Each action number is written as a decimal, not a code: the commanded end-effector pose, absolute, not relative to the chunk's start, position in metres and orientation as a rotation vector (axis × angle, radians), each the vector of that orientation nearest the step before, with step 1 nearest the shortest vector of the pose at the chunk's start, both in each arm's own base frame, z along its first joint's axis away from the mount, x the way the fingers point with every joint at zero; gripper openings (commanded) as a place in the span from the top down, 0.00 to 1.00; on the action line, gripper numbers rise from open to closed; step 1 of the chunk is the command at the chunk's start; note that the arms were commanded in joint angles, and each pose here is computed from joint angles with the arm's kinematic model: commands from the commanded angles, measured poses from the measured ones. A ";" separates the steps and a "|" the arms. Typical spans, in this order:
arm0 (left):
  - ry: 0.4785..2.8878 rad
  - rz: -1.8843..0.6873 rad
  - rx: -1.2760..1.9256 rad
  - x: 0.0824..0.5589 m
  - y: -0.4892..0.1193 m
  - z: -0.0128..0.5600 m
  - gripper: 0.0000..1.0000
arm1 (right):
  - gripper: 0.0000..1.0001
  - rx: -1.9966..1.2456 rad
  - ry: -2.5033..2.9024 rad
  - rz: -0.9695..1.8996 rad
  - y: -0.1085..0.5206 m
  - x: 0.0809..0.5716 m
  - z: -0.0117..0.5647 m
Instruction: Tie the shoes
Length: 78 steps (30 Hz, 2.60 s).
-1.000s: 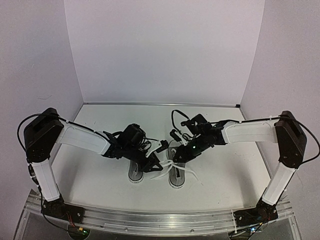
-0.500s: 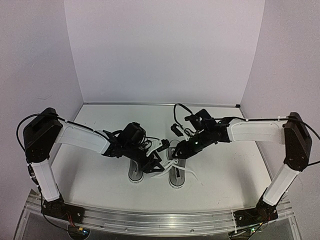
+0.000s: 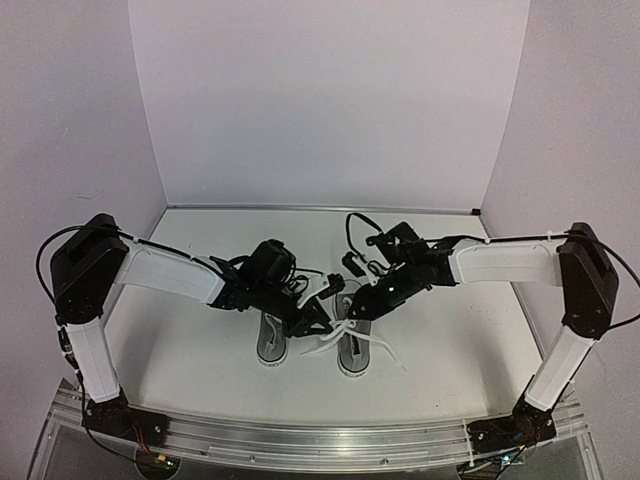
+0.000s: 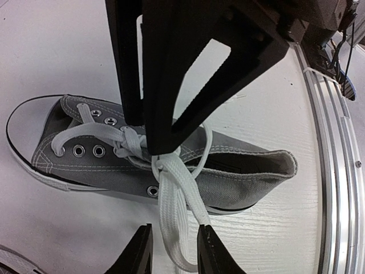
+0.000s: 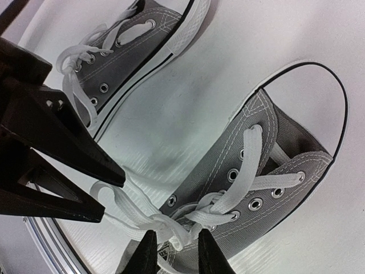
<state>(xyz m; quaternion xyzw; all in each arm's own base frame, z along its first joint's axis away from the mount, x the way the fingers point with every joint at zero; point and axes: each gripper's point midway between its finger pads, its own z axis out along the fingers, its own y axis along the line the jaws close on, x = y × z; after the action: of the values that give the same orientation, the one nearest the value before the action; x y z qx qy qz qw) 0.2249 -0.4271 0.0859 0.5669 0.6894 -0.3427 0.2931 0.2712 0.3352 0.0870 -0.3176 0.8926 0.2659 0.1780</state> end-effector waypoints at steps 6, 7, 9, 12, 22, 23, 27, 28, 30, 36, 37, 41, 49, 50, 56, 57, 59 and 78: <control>1.842 -0.927 1.545 0.224 -0.429 0.079 0.78 | 0.79 -0.938 2.525 0.732 0.338 0.274 0.082; 1.847 -0.926 1.547 0.224 -0.428 0.078 0.79 | 0.80 -0.944 2.524 0.731 0.338 0.274 0.081; 1.871 -0.922 1.556 0.222 -0.426 0.073 0.81 | 0.80 -0.951 2.527 0.723 0.339 0.273 0.079; 1.876 -0.916 1.558 0.222 -0.425 0.072 0.83 | 0.80 -0.959 2.534 0.706 0.340 0.272 0.076; 1.879 -0.911 1.565 0.222 -0.425 0.071 0.91 | 0.99 -0.960 2.533 0.661 0.342 0.274 0.078; 1.878 -0.911 1.566 0.222 -0.425 0.070 0.92 | 1.00 -0.954 2.528 0.661 0.341 0.274 0.080; 1.882 -0.911 1.567 0.222 -0.424 0.069 0.97 | 1.00 -0.935 2.505 0.671 0.339 0.272 0.093; 1.884 -0.909 1.567 0.222 -0.424 0.068 0.99 | 1.00 -0.929 2.501 0.670 0.337 0.272 0.095; 1.885 -0.905 1.568 0.222 -0.423 0.068 1.00 | 1.00 -0.918 2.495 0.666 0.335 0.271 0.098; 1.893 -0.895 1.570 0.221 -0.420 0.065 1.00 | 1.00 -0.867 2.487 0.684 0.331 0.268 0.102; 1.893 -0.894 1.571 0.221 -0.419 0.065 1.00 | 1.00 -0.858 2.486 0.698 0.331 0.267 0.102; 1.876 -0.882 1.561 0.221 -0.418 0.070 0.99 | 1.00 -0.831 2.499 0.742 0.332 0.262 0.096; 1.792 -0.868 1.506 0.228 -0.420 0.103 0.62 | 1.00 -0.753 2.487 0.763 0.330 0.263 0.096; 1.789 -0.867 1.507 0.228 -0.421 0.104 0.59 | 1.00 -0.748 2.486 0.768 0.330 0.262 0.097; 1.782 -0.892 1.522 0.231 -0.431 0.103 0.56 | 0.90 -0.774 2.489 0.766 0.331 0.262 0.095; 1.782 -0.901 1.524 0.231 -0.432 0.101 0.55 | 0.87 -0.783 2.485 0.763 0.332 0.263 0.097; 1.780 -0.914 1.520 0.231 -0.435 0.100 0.55 | 0.84 -0.800 2.478 0.748 0.332 0.265 0.099; 1.790 -0.947 1.515 0.231 -0.439 0.086 0.56 | 0.82 -0.942 2.519 0.710 0.343 0.269 0.081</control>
<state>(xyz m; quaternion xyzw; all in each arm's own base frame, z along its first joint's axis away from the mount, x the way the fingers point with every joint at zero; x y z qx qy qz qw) 0.2222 -0.4279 0.0705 0.5745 0.6894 -0.3438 0.2766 0.2712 0.3378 0.0776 -0.3168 0.8977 0.2457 0.1827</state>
